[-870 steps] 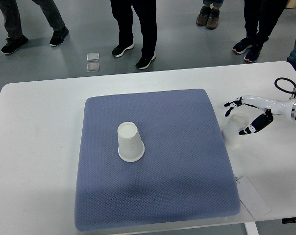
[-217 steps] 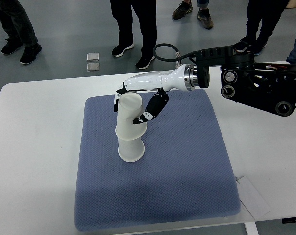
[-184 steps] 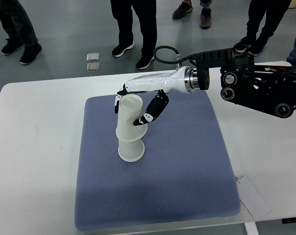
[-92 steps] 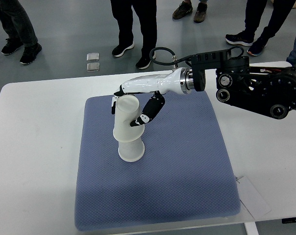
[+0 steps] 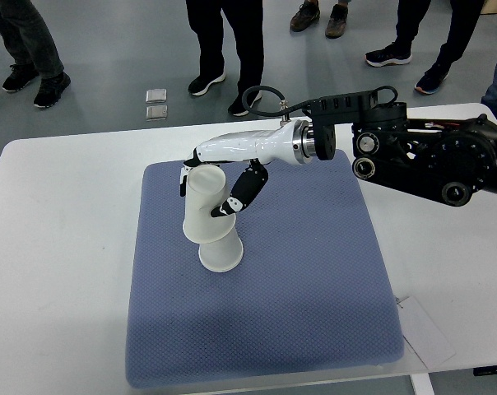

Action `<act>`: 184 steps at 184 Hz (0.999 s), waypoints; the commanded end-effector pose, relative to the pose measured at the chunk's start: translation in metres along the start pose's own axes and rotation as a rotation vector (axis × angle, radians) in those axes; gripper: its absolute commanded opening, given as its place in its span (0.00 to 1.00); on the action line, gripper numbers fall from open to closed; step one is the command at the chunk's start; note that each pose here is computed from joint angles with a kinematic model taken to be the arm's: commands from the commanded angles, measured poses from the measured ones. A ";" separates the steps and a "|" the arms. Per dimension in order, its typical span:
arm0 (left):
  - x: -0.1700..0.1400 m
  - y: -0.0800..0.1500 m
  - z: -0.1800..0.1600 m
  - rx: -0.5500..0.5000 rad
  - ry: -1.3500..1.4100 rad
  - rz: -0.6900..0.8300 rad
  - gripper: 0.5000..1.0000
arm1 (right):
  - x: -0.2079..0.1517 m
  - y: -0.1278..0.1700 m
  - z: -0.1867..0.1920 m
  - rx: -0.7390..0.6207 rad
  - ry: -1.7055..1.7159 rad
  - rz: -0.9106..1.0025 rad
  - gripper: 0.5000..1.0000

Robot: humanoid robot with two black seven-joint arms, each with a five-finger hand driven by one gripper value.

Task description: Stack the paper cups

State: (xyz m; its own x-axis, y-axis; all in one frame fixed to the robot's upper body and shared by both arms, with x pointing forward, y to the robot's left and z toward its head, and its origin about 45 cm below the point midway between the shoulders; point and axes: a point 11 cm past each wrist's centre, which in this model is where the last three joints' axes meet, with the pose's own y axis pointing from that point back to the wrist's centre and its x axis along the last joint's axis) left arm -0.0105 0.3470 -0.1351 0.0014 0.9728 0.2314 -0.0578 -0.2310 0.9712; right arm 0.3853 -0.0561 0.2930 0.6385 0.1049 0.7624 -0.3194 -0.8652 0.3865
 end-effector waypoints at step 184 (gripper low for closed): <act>0.000 0.000 0.000 -0.001 0.000 0.000 1.00 | 0.039 0.034 0.030 -0.040 -0.165 0.169 0.83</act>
State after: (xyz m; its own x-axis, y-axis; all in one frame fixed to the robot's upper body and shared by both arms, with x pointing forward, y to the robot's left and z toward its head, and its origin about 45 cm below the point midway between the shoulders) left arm -0.0104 0.3470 -0.1351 0.0014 0.9729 0.2314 -0.0582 -0.2310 0.9712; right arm 0.3991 -0.0724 0.3013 0.6596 0.0133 0.7515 -0.3754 -0.8604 0.3446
